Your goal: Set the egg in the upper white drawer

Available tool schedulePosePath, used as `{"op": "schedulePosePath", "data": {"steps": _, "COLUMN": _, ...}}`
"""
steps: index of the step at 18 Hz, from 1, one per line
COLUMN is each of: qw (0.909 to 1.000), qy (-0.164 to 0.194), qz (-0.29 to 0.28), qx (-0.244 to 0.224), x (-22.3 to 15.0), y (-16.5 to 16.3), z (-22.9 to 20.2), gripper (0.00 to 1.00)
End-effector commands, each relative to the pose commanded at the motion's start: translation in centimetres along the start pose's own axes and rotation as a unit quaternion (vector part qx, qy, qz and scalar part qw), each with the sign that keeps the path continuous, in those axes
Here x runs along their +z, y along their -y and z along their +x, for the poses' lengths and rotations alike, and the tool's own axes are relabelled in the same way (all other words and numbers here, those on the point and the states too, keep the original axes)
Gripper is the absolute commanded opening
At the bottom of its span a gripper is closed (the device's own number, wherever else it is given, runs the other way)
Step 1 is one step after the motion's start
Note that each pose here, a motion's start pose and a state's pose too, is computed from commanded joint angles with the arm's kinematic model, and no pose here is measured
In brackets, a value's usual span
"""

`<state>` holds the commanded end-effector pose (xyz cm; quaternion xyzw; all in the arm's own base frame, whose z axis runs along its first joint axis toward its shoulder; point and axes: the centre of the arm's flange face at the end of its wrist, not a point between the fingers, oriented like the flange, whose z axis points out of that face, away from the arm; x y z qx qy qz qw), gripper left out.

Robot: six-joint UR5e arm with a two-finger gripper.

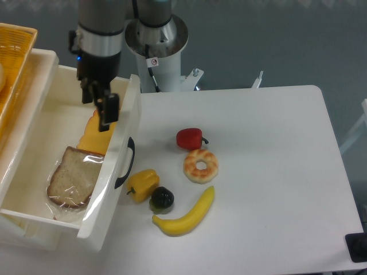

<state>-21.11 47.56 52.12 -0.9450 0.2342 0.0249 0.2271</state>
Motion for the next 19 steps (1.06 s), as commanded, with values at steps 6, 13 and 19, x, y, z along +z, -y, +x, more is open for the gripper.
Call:
{"op": "schedulePosePath", "data": {"steps": 6, "qw": 0.9933, "qy": 0.007, "qz": -0.009, "qx": -0.115, "x": -0.9, "y": -3.5, "z": -2.4, "gripper": 1.00}}
{"op": "schedulePosePath", "data": {"steps": 13, "qw": 0.9858, "qy": 0.036, "qz": -0.036, "qx": -0.160, "x": -1.6, "y": -7.9, "z": -5.8, "gripper": 1.00}}
{"op": "schedulePosePath", "data": {"steps": 19, "qw": 0.9785, "qy": 0.051, "qz": -0.114, "qx": -0.164, "x": 1.4, "y": -10.2, "z": -8.3, "gripper": 1.00}}
